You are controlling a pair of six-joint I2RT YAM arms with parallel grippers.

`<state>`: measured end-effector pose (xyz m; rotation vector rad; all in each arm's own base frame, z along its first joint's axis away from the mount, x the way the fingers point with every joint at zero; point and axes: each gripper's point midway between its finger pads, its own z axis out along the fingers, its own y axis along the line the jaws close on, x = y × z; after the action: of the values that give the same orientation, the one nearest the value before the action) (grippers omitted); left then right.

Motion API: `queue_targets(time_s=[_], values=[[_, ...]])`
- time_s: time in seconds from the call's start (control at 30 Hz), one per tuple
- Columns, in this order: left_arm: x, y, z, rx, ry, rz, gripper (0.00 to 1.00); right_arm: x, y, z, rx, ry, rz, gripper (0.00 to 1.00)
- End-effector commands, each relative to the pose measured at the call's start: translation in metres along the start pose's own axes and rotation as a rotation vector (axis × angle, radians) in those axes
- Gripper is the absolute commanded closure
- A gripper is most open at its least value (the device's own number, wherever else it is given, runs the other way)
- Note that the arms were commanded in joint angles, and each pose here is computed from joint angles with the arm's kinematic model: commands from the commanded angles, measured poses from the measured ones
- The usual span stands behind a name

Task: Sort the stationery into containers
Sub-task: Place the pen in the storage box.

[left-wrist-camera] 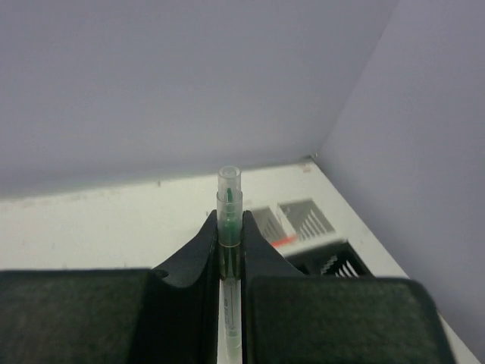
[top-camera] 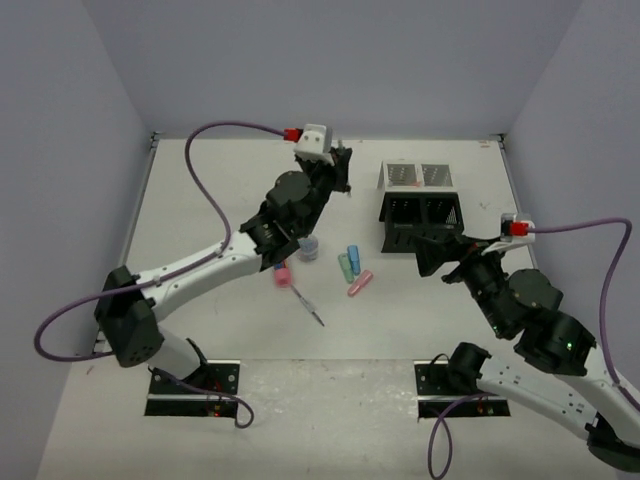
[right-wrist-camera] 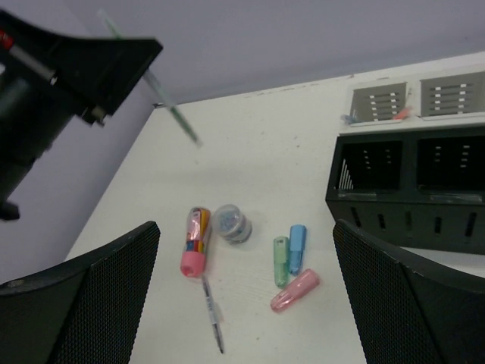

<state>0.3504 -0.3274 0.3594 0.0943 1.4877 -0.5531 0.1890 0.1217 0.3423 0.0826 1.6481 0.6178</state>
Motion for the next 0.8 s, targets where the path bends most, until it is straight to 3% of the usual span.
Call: queue_targets(time_s=[0.0,0.13,0.43,0.77], values=[[-0.03,-0.024,0.063,0.091,-0.169,0.065,1.0,-0.006,-0.025,-0.017,0.074,-0.025,0.012,0.01],[-0.012,-0.046,0.112,0.168,-0.237,0.061,1.0,-0.008,-0.019,-0.031,-0.008,-0.031,0.068,0.01],[0.045,-0.064,0.169,0.217,-0.369,0.039,1.0,-0.008,-0.014,-0.046,-0.093,-0.029,0.107,0.01],[0.089,-0.052,0.208,0.168,-0.327,0.066,1.0,-0.009,-0.014,-0.061,-0.147,-0.029,0.104,0.01]])
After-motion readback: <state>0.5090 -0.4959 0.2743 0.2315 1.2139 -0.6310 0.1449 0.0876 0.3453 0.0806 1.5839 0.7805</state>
